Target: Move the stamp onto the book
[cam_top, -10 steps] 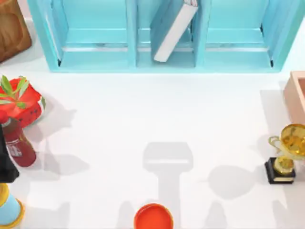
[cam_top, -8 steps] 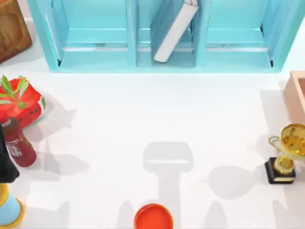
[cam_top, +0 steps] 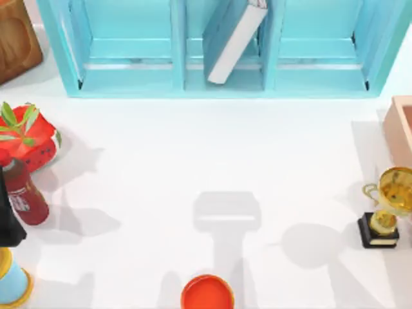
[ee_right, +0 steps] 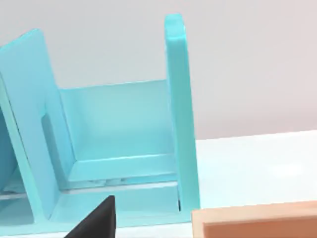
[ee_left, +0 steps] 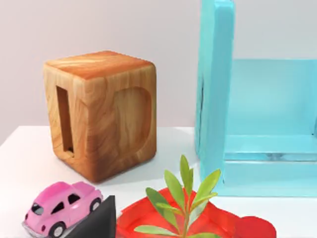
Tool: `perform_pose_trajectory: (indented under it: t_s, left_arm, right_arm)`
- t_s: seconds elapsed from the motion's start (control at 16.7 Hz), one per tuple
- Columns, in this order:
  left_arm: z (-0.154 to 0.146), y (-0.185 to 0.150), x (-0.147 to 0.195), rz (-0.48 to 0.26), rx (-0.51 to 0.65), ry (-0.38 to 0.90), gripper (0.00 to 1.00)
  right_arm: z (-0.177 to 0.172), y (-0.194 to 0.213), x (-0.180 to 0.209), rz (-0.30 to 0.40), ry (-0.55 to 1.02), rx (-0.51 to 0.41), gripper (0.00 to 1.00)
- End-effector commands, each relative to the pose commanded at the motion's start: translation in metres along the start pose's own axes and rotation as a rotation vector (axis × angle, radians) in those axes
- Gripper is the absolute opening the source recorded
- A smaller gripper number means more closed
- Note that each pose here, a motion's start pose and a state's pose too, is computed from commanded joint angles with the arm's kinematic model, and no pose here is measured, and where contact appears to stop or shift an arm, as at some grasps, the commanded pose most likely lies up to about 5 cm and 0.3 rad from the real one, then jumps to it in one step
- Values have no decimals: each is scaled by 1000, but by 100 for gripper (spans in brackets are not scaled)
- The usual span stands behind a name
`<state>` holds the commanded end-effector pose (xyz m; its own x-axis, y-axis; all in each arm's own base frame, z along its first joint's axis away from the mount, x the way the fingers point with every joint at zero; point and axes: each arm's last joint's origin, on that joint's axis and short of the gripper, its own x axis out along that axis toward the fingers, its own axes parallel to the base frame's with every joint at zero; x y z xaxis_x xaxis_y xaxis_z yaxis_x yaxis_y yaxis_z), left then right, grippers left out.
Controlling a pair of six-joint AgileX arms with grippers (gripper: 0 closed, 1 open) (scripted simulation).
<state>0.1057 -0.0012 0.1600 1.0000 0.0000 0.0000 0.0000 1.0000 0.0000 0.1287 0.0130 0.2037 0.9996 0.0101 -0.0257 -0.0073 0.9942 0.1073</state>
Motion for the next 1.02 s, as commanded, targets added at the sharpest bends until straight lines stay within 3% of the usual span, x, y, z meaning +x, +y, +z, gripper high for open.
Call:
perform_pose_trajectory:
  t_s: [0.24, 0.42, 0.72, 1.02]
  left_arm:
    - [0, 0, 0, 0, 0, 0, 100]
    - [0, 0, 0, 0, 0, 0, 100]
    - [0, 0, 0, 0, 0, 0, 100]
    - [0, 0, 0, 0, 0, 0, 100]
  right_arm:
    - [15, 29, 44, 10, 99, 86, 100]
    - [7, 64, 90, 6, 191, 129, 100]
    - [-48, 137, 163, -14, 285, 158, 100]
    - [-110, 204, 212, -13, 223, 209, 100]
